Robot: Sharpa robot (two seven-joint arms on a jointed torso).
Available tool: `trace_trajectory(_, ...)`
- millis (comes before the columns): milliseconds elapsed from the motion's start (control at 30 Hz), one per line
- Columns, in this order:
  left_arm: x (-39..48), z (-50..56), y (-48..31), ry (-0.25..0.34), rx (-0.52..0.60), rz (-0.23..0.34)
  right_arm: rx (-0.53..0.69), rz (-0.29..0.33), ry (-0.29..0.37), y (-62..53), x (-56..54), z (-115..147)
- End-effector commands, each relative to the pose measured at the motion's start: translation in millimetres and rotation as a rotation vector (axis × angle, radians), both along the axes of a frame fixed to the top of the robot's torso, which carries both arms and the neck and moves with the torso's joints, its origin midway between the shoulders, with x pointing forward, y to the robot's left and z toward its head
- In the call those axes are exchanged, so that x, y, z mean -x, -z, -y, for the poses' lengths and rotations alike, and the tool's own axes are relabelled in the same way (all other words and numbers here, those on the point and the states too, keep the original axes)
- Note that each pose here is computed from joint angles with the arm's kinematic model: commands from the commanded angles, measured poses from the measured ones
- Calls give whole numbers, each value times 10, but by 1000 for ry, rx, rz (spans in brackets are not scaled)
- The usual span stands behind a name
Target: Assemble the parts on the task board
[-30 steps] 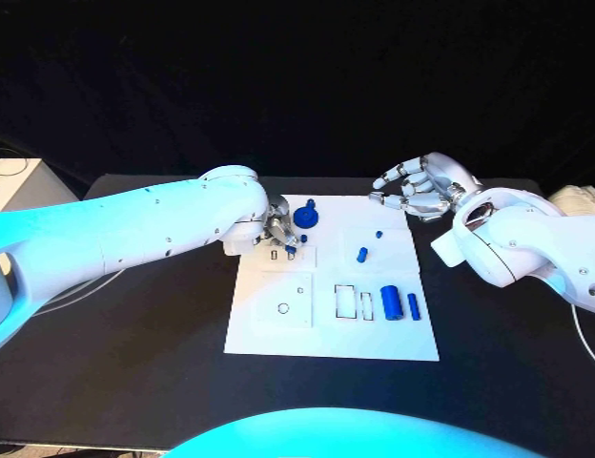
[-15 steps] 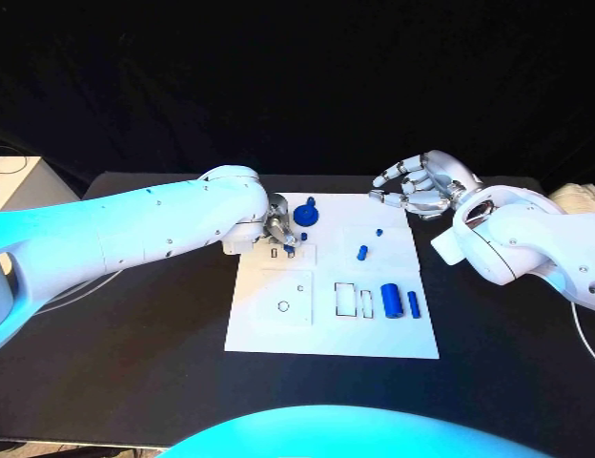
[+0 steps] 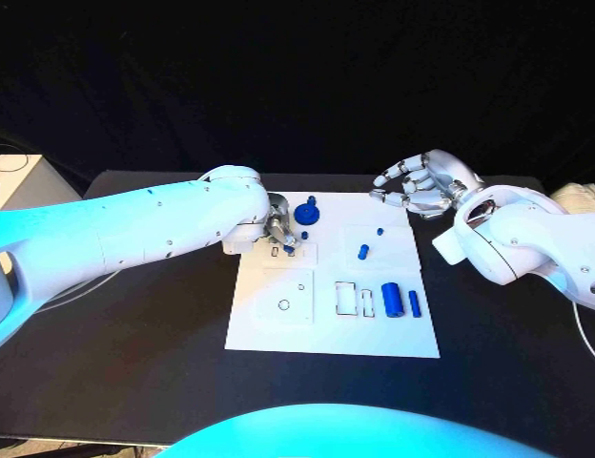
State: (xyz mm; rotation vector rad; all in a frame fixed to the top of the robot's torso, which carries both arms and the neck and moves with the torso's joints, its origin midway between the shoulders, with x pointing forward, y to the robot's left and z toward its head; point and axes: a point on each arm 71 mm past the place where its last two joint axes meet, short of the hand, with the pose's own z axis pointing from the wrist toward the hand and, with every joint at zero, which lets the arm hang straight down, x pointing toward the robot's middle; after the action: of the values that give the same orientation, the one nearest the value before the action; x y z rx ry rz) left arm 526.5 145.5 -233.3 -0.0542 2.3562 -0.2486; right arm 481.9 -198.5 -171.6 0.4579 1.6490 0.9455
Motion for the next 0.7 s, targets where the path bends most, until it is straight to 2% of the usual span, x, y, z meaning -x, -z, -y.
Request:
trace_trajectory(33, 12, 24, 12, 13, -18, 1, 16, 12, -24, -2, 11, -22)
trace_trajectory(700, 23, 45, 66, 12, -27, 5, 19, 13, -26, -2, 14, -24)
